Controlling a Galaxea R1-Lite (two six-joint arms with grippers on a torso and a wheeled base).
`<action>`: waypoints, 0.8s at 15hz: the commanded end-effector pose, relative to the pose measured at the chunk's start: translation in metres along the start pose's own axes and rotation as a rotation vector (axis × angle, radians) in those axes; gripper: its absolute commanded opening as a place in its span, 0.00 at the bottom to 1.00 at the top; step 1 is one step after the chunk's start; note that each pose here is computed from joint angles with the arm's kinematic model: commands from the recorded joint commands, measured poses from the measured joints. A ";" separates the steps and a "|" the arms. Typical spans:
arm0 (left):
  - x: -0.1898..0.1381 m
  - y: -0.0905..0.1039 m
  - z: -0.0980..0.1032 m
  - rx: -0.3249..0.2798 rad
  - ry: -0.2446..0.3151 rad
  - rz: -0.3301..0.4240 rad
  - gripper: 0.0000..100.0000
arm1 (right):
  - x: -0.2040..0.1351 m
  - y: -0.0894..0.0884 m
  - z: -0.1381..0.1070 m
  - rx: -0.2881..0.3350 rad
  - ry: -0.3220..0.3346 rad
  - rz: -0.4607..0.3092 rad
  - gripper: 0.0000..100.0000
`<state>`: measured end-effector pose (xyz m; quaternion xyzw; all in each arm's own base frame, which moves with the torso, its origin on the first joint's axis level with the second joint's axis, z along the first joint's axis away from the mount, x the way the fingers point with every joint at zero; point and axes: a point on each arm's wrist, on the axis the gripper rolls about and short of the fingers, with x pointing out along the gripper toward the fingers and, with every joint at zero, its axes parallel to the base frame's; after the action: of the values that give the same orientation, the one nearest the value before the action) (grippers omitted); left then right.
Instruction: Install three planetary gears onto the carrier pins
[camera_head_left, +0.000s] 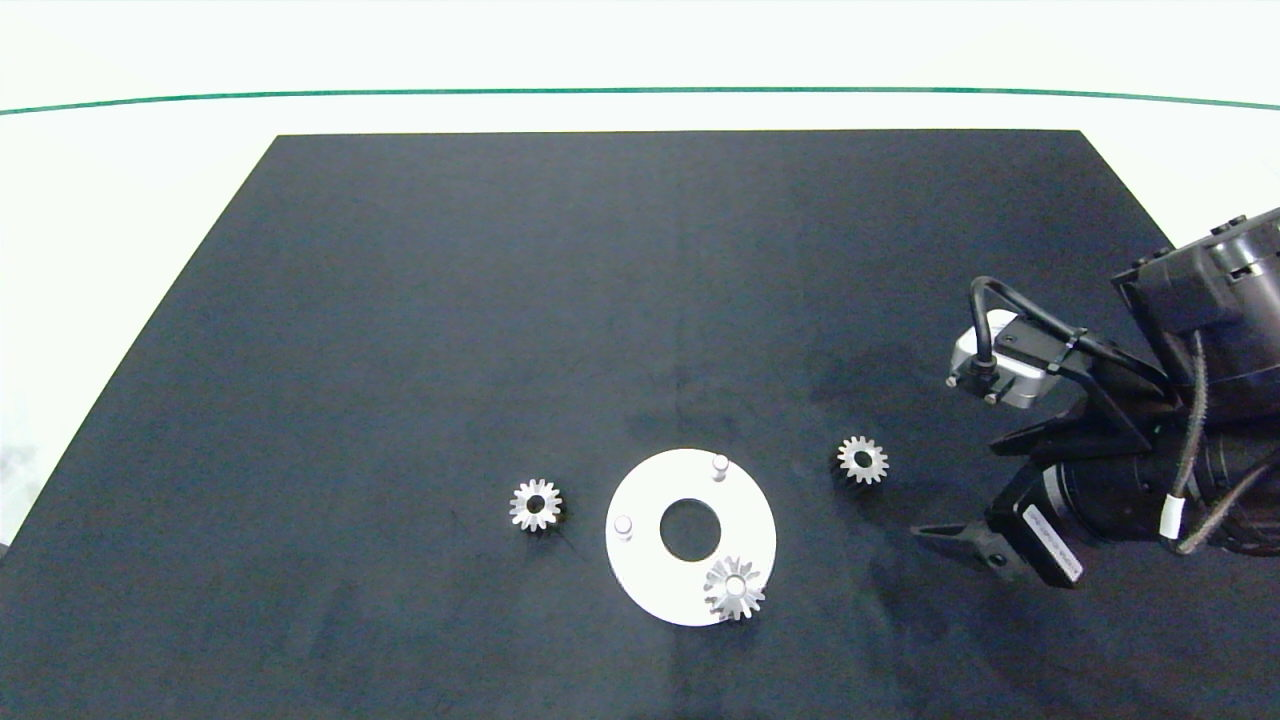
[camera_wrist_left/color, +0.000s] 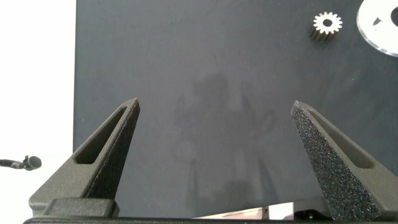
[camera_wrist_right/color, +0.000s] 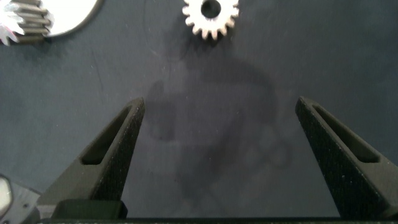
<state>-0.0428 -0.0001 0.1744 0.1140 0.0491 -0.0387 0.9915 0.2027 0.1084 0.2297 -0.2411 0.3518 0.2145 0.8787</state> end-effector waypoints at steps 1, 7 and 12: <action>0.000 0.000 0.000 0.001 0.001 -0.005 1.00 | 0.021 -0.003 0.000 0.012 0.049 0.006 1.00; 0.000 0.000 0.000 0.001 -0.002 -0.006 1.00 | 0.048 0.008 0.012 -0.015 0.011 0.028 1.00; 0.000 0.000 0.000 0.003 -0.005 -0.016 1.00 | 0.063 0.009 0.018 -0.014 -0.007 0.020 1.00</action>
<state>-0.0431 -0.0005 0.1750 0.1143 0.0463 -0.0467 0.9913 0.2447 0.1369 0.1979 -0.2395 0.3428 0.2268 0.8796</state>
